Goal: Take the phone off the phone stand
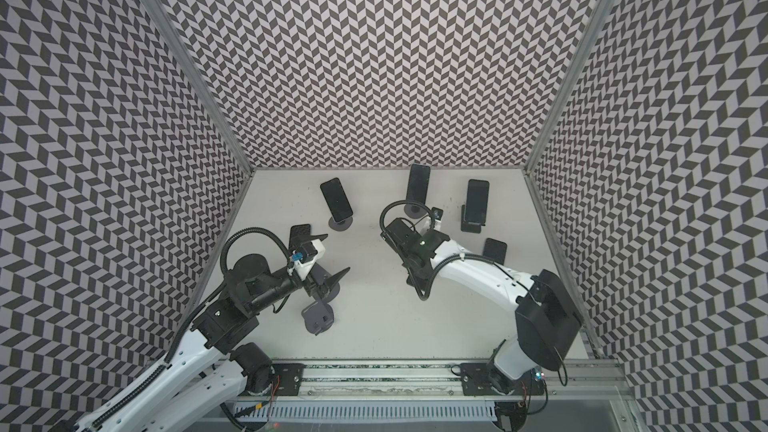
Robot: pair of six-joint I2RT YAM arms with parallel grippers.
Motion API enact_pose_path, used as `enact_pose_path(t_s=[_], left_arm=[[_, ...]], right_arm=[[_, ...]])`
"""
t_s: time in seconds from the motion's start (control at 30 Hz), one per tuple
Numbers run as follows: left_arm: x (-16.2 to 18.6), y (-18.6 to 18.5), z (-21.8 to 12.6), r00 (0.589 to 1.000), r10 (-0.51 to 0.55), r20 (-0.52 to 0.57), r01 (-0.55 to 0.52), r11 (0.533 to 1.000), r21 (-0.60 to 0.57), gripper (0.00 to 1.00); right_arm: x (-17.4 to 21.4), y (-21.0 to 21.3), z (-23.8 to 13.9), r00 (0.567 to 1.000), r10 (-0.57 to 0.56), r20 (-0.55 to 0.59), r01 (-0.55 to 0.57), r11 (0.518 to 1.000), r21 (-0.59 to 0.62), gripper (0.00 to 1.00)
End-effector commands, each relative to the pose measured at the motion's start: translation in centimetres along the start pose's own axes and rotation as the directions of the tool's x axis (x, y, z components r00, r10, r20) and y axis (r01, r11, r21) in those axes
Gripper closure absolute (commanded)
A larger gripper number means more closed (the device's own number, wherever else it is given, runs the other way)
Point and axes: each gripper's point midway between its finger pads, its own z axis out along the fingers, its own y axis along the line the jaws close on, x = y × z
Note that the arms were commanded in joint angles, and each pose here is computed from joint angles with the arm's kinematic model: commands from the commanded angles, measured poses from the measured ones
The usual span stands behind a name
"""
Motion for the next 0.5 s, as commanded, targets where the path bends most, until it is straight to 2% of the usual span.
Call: enact_pose_path(t_s=[0.0,0.3,0.47], left_arm=[[-0.2,0.0,-0.2,1.000,0.026,0.008,-0.026,1.000,-0.008,0.00],[-0.4,0.1,-0.3,0.999,0.028,0.015,-0.028,1.000,-0.012,0.00],[-0.6,0.2,-0.4,0.999,0.029,0.019,-0.028,0.999,-0.015,0.00]], right_arm=[[-1.3,0.7,-0.7,0.999,0.045,0.028,-0.044,0.998,-0.037,0.34],[-2.6,1.5,-1.6,0.998,0.009,0.066,-0.003,0.996,-0.091,0.49],[-3.4,2.3,-2.5,0.996,-0.025,0.083,0.036,0.989,-0.141,0.63]])
